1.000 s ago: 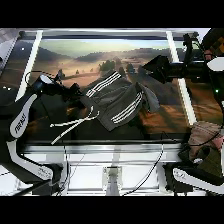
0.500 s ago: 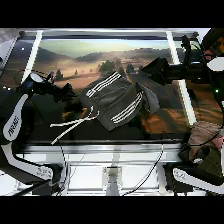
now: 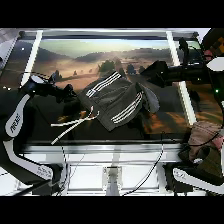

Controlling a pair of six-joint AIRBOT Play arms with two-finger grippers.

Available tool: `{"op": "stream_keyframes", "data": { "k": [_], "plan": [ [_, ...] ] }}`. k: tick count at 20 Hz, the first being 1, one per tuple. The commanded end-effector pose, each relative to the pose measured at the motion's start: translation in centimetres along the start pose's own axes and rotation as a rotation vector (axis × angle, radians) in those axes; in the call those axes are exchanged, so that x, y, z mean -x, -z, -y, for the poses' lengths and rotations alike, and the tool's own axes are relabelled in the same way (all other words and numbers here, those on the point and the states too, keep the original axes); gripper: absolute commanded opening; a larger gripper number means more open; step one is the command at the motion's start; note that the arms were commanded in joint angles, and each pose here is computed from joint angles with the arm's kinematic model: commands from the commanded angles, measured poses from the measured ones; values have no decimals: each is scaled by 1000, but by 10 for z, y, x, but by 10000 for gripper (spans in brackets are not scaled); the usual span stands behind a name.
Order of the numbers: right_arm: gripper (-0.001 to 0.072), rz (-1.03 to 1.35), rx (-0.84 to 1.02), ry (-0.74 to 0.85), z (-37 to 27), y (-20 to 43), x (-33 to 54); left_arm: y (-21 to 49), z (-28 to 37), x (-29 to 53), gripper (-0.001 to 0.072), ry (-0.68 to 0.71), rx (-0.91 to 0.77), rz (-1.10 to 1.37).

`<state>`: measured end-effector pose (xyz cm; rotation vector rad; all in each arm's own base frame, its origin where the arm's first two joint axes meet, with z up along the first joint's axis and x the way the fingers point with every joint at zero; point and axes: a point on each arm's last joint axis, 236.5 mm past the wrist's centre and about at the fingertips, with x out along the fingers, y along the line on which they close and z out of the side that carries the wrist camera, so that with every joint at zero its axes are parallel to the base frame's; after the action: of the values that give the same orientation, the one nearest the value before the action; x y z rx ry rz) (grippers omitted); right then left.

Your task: Fold the clothes and pants, and hang the long-sleeved shirts on hangers.

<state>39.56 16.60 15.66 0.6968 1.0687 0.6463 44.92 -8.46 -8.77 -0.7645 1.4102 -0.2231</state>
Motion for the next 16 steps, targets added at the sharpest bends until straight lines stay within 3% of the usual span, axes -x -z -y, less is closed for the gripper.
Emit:
{"op": "stream_keyframes", "data": {
  "k": [1, 4, 9, 13, 16],
  "plan": [
    [696, -30, 0, -5, -1, 7, 0, 1, -5, -8, 283, 4, 13, -15],
    [696, -30, -1, -5, -1, 7, 0, -6, -6, -14, 282, 18, 35, 5],
    [695, -28, 0, -4, -1, 7, 0, -29, 24, -16, 279, 162, 85, 92],
    [693, -25, 0, -4, -1, 6, 0, -26, 19, -28, 270, 154, 95, 73],
    [687, 9, 0, 0, 0, -2, 0, -24, 24, -32, 38, 163, 90, 68]
  ]
}}
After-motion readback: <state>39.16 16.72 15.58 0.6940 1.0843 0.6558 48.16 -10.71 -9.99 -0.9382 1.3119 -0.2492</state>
